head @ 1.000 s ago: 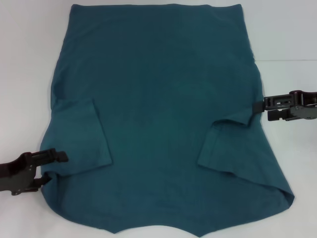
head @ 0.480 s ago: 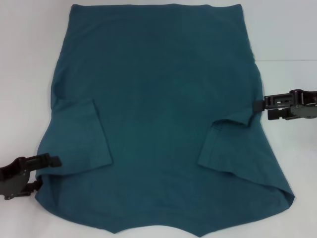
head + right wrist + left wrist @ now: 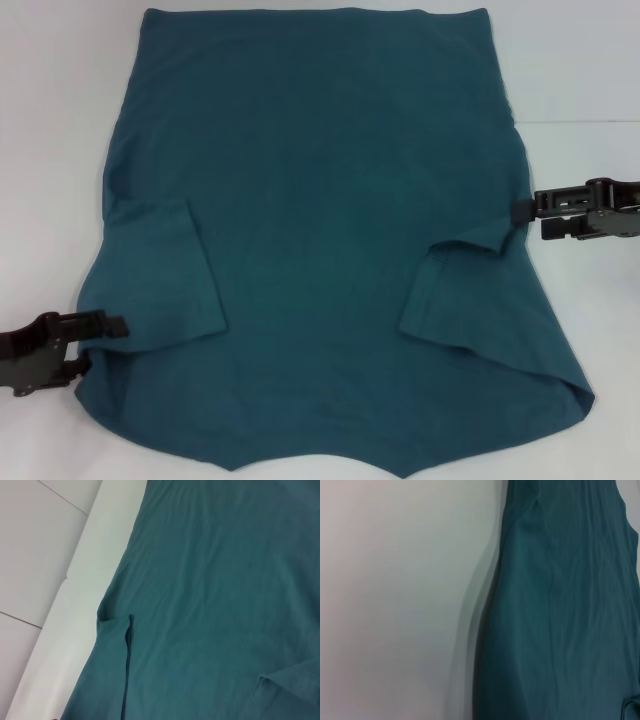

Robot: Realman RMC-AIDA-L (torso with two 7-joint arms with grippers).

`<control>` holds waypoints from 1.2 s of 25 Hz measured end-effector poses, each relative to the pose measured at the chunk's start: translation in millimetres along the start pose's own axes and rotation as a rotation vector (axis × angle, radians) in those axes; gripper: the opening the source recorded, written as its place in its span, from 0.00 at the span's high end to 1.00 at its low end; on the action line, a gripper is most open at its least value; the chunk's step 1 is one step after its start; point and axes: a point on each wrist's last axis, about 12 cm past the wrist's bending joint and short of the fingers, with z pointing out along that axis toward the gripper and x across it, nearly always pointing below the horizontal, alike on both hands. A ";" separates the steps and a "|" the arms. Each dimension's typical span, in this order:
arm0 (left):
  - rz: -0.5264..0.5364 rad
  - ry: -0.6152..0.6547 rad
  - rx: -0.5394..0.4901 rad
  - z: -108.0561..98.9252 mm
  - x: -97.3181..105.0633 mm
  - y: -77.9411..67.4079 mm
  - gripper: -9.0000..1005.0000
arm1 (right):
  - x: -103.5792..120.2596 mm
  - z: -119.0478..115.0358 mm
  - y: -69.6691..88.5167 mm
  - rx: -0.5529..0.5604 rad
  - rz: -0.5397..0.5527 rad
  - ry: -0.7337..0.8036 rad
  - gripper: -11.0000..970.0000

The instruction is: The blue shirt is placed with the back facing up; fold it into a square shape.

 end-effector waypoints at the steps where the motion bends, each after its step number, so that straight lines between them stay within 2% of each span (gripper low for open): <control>1: 0.001 0.000 -0.001 -0.1 -0.3 -0.4 0.09 | 0.0 -0.1 0.0 0.000 0.000 0.000 0.12; 2: 0.002 0.001 -0.001 0.0 -0.6 -0.7 0.09 | 0.0 -0.1 -0.1 0.000 0.000 -0.001 0.12; 7: 0.003 0.002 -0.001 0.0 -1.2 -1.2 0.24 | 0.1 -0.4 -0.3 0.000 0.001 -0.001 0.12; 10: 0.003 0.000 -0.003 -0.1 -1.4 -1.1 0.47 | 0.4 -0.5 -0.5 0.001 0.002 -0.001 0.12; 15: 0.005 0.003 -0.020 0.2 -1.5 0.5 0.71 | 0.3 -0.8 -0.7 0.001 0.001 -0.001 0.12; 20: 0.018 0.007 -0.013 0.5 -1.9 -1.1 0.81 | -0.1 -1.6 -0.9 0.004 -0.007 0.000 0.12; 26: 0.067 -0.005 0.128 -6.7 -3.5 -14.9 0.93 | 2.2 -4.4 -3.3 0.007 -0.016 0.002 0.12; 30: 0.072 -0.007 0.137 -8.6 -5.7 -16.7 0.96 | 6.2 -5.6 -6.5 0.011 -0.012 0.005 0.12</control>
